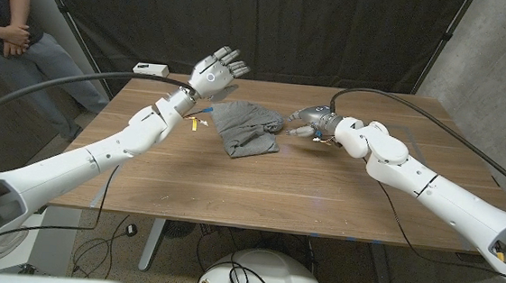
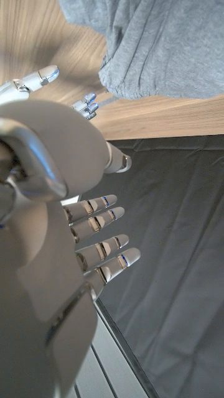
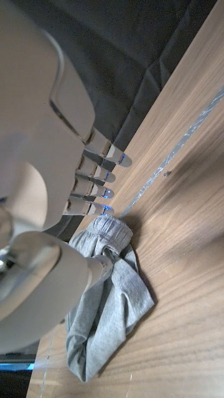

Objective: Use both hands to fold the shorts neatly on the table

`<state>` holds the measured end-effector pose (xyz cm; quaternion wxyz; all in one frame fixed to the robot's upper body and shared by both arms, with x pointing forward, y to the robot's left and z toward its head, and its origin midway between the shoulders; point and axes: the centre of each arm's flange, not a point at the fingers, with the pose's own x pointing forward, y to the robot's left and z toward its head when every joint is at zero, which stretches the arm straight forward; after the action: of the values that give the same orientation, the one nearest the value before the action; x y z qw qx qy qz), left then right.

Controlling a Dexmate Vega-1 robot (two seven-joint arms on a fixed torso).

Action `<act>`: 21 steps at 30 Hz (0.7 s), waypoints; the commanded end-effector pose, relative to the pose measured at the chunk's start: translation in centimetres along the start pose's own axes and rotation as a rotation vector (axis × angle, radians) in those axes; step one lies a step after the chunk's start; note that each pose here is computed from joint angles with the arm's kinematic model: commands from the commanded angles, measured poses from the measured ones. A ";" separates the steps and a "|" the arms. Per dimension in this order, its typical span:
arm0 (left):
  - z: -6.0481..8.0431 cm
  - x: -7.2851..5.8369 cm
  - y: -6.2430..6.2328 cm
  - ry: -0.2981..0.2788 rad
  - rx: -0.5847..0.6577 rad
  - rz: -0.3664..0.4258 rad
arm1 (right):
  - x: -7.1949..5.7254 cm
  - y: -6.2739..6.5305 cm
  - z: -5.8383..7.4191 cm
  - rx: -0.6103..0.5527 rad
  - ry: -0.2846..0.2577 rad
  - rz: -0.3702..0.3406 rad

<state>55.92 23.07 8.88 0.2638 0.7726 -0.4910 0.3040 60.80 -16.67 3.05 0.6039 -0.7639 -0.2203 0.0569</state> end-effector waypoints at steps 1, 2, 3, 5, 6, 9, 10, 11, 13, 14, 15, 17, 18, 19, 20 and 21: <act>-0.7 -2.2 -0.1 0.147 -0.091 -0.058 | -1.0 0.9 -2.2 0.133 0.068 -0.044; -0.7 -2.5 0.0 0.159 -0.097 -0.061 | -1.1 1.1 -2.3 0.145 0.067 -0.058; -0.7 -2.7 0.0 0.171 -0.103 -0.064 | -1.2 1.1 -2.3 0.152 0.076 -0.068; -0.7 -3.1 0.0 0.189 -0.115 -0.069 | -1.4 1.3 -2.6 0.174 0.077 -0.086; -0.7 -3.3 0.0 0.200 -0.120 -0.074 | -1.4 1.3 -2.7 0.193 0.075 -0.085; -0.8 -4.0 -0.1 0.239 -0.146 -0.088 | -1.8 1.4 -3.1 0.236 0.088 -0.108; -0.9 -4.2 0.0 0.258 -0.158 -0.094 | -1.8 1.5 -3.3 0.261 0.085 -0.117; -1.0 -4.4 0.0 0.276 -0.173 -0.096 | -2.0 1.5 -3.4 0.295 0.075 -0.125; -1.1 -4.9 0.0 0.308 -0.199 -0.102 | -2.2 1.5 -3.4 0.290 0.087 -0.142; -1.3 -5.3 0.0 0.337 -0.223 -0.108 | -2.4 1.7 -3.6 0.331 0.080 -0.159; -1.4 -5.5 0.0 0.350 -0.235 -0.113 | -2.5 1.7 -3.7 0.350 0.077 -0.163; -1.5 -6.0 0.0 0.380 -0.259 -0.120 | -2.8 1.8 -3.7 0.362 0.083 -0.184; -1.6 -6.2 0.0 0.396 -0.276 -0.122 | -2.9 2.0 -3.9 0.402 0.080 -0.199; -1.7 -6.4 0.0 0.412 -0.294 -0.125 | -3.0 2.0 -4.0 0.422 0.073 -0.198; -1.8 -6.7 0.0 0.428 -0.311 -0.129 | -3.1 2.1 -4.1 0.432 0.076 -0.206; -1.9 -6.9 0.0 0.445 -0.328 -0.133 | -3.2 2.2 -4.2 0.447 0.073 -0.222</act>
<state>54.16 26.35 6.47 0.4128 0.7162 -0.4413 0.3491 60.52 -20.57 2.11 0.7157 -0.6563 -0.2379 0.0205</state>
